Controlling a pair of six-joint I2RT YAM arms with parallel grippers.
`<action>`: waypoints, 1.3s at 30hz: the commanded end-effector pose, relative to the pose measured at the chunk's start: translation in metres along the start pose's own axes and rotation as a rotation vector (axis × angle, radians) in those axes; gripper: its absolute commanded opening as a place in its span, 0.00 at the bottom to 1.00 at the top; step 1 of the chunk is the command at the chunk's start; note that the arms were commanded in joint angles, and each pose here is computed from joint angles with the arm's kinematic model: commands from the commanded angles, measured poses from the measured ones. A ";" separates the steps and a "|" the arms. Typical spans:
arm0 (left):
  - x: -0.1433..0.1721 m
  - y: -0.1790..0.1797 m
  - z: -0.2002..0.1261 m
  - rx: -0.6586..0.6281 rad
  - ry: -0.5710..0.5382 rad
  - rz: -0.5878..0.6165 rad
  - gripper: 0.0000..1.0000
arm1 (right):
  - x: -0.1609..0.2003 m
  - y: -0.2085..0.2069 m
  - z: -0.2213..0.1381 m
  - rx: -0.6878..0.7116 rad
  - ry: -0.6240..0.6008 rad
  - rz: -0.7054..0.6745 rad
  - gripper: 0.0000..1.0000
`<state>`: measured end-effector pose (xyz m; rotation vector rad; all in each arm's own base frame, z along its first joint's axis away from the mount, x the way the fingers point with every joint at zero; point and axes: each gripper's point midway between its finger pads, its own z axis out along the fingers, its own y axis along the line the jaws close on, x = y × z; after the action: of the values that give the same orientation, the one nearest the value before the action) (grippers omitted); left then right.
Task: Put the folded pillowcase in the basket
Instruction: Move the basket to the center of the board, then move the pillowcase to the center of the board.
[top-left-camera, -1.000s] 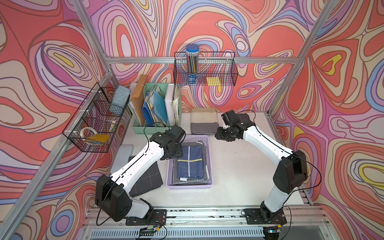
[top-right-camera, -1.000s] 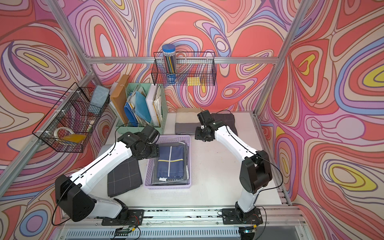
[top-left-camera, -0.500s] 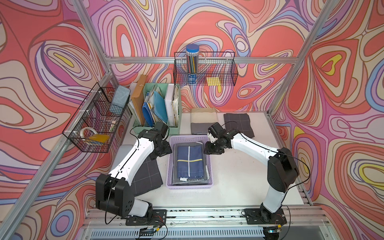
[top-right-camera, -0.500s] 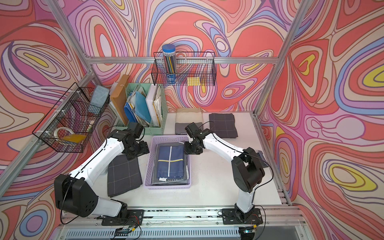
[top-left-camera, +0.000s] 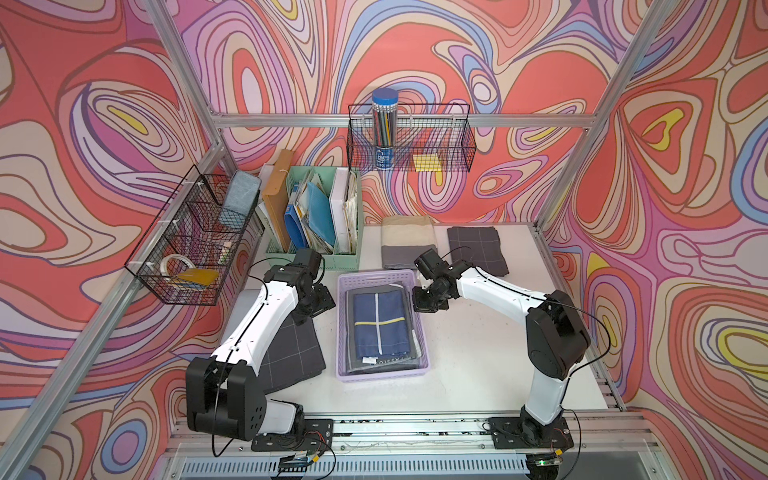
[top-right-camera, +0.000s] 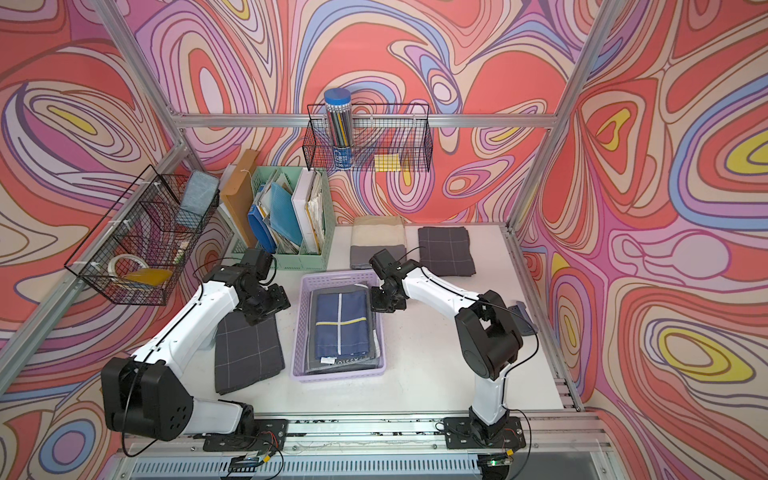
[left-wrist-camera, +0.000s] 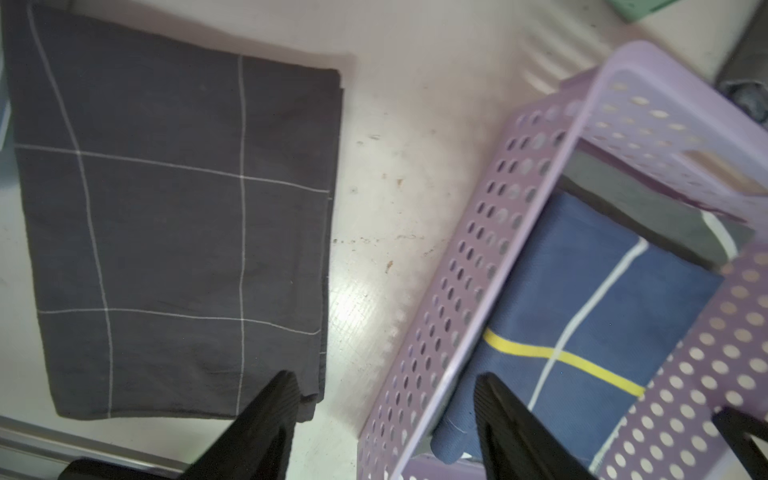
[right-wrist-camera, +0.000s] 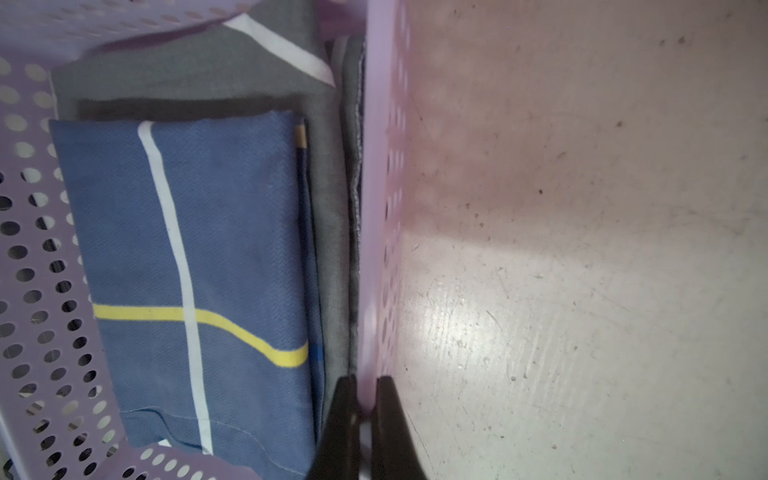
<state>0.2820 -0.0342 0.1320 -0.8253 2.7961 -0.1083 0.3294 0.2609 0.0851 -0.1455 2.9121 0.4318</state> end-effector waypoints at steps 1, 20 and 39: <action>-0.002 0.015 -0.003 -0.045 -0.031 -0.108 0.73 | 0.019 -0.050 -0.008 0.184 0.024 0.024 0.00; 0.023 0.039 0.089 -0.162 0.339 -0.270 0.70 | 0.036 -0.151 -0.083 0.362 -0.108 0.159 0.47; 0.070 0.011 0.122 -0.070 0.496 -0.267 0.65 | -0.001 -0.128 -0.124 0.287 -0.269 0.130 0.49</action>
<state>0.2471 -0.0350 0.0151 -1.3851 3.0821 -0.1659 0.3179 0.1012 0.1618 0.1437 2.7117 0.0496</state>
